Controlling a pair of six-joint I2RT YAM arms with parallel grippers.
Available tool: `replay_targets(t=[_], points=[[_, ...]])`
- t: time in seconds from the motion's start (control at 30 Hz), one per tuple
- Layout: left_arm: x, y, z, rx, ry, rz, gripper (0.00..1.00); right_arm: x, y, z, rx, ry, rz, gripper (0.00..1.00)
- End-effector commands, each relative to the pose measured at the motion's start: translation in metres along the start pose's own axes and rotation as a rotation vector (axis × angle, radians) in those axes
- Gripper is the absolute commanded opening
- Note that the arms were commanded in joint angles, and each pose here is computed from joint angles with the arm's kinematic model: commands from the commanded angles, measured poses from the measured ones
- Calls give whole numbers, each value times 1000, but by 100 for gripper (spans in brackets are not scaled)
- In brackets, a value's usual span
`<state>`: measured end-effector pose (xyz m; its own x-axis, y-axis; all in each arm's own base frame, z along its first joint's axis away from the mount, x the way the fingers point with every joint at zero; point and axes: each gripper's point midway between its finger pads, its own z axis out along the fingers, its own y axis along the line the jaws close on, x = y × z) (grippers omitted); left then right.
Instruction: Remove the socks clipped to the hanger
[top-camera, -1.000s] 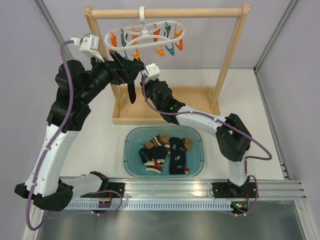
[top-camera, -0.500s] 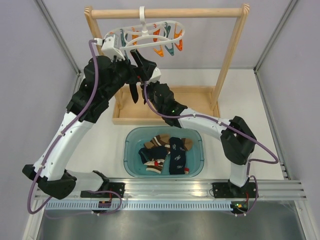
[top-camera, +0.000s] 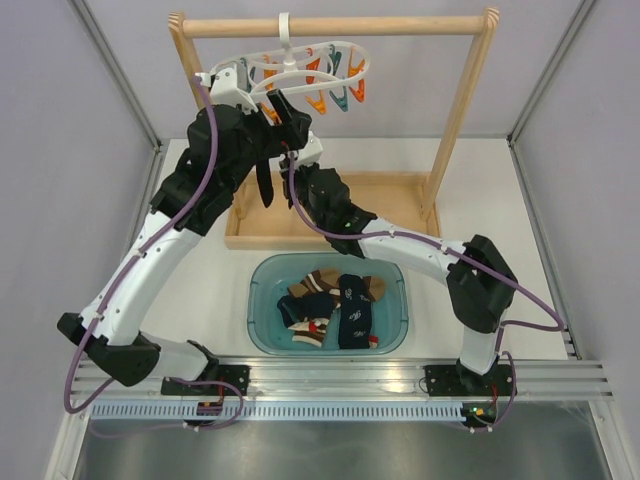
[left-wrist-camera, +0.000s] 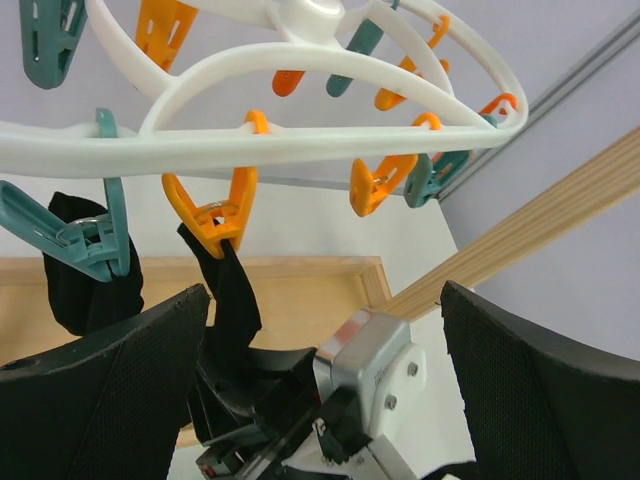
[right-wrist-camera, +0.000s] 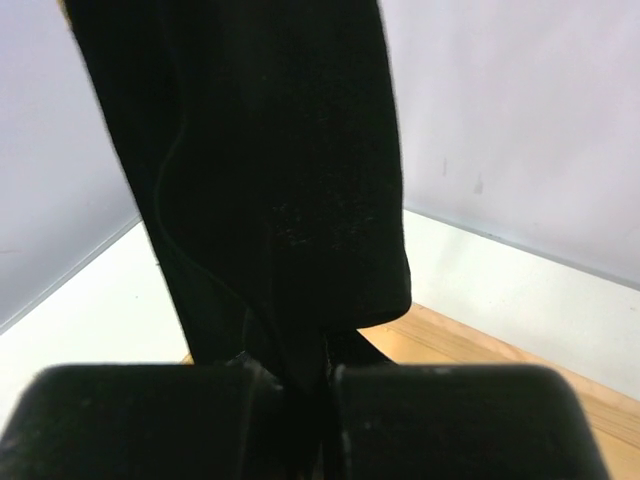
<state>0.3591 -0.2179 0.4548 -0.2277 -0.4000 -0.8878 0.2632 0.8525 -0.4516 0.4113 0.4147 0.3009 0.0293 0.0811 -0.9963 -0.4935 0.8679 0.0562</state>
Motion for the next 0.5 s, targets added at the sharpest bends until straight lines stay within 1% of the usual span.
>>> replay_targets(t=[0.0, 0.17, 0.33, 0.47], points=[[-29, -3, 4, -22, -103, 18, 100, -29, 10, -9, -35, -59, 28, 1], [-32, 6, 10, -73, -127, 45, 100, -34, 15, -13, -47, -63, 23, 1], [-39, 6, 20, -93, -149, 80, 100, -39, 19, -17, -58, -67, 17, 1], [-45, 4, 23, -98, -164, 76, 100, -40, 21, -21, -62, -67, 13, 1]])
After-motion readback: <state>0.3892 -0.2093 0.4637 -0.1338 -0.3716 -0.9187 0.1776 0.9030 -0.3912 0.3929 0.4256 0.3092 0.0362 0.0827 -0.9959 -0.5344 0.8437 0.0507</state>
